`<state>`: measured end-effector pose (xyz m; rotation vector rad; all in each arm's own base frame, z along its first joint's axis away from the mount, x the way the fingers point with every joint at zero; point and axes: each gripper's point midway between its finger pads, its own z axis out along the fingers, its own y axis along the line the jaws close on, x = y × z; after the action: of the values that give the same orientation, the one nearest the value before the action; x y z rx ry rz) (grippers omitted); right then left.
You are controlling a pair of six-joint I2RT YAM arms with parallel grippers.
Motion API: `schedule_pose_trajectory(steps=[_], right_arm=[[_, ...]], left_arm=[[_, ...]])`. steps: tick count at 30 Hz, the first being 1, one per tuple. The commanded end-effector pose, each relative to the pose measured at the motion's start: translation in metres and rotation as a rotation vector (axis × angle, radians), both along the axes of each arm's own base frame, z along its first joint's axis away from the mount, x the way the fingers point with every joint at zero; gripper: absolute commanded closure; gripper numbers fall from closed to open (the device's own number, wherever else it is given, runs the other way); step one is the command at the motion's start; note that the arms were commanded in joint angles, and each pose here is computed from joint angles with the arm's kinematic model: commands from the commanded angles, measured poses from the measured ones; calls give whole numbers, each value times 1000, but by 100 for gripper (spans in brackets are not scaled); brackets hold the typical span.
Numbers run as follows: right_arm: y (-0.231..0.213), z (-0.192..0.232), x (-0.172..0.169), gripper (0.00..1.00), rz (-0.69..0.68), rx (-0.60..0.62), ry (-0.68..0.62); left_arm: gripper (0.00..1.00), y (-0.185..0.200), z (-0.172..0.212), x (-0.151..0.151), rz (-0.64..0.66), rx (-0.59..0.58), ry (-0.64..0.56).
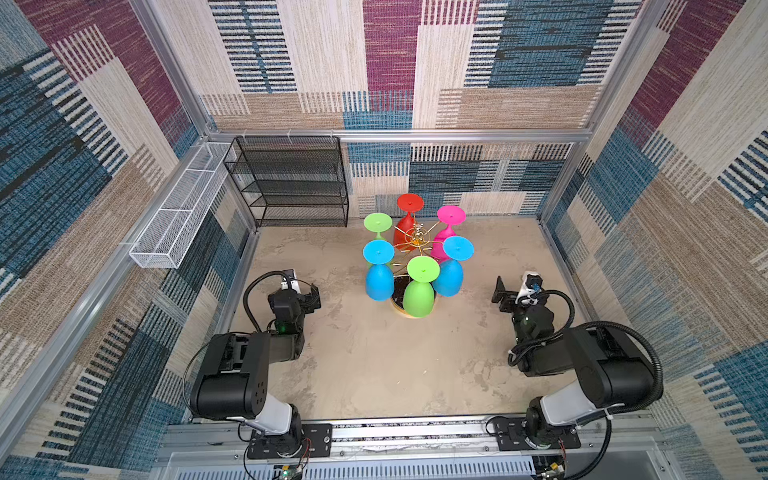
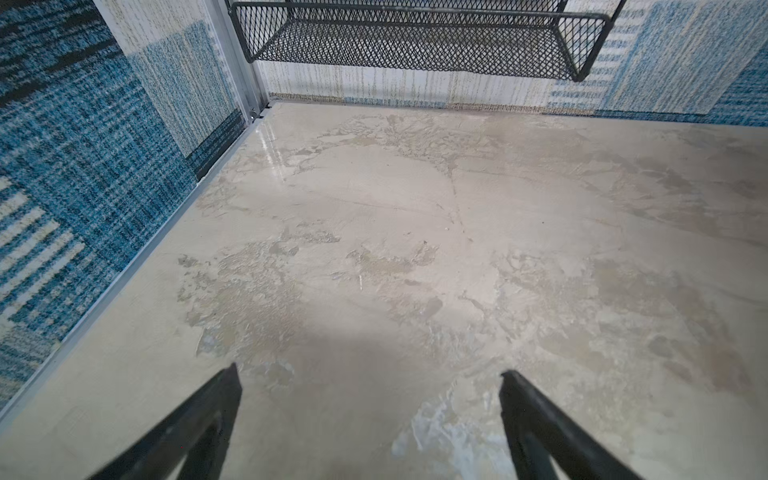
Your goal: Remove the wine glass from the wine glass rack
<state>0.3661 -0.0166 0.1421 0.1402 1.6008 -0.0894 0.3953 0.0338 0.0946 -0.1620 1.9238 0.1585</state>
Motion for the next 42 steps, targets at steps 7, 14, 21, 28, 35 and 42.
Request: schedule_pose_trajectory(steps=[7, 14, 21, 28, 35, 42], right_arm=[[-2, 5, 1, 1, -12, 4, -20], [-2, 5, 1, 1, -11, 4, -19], [-2, 5, 1, 1, -12, 4, -21], [9, 25, 5, 1, 21, -23, -1], [12, 93, 36, 1, -13, 452, 163], [78, 196, -8, 5, 456, 587, -14]], left_arm=[[1, 2, 2, 2, 14, 0, -7], [1, 2, 2, 1, 15, 0, -6], [1, 3, 3, 0, 17, 0, -11], [1, 2, 34, -14, 43, 36, -66], [1, 10, 151, -42, 143, -193, -361], [1, 9, 235, -83, 103, -376, -653]])
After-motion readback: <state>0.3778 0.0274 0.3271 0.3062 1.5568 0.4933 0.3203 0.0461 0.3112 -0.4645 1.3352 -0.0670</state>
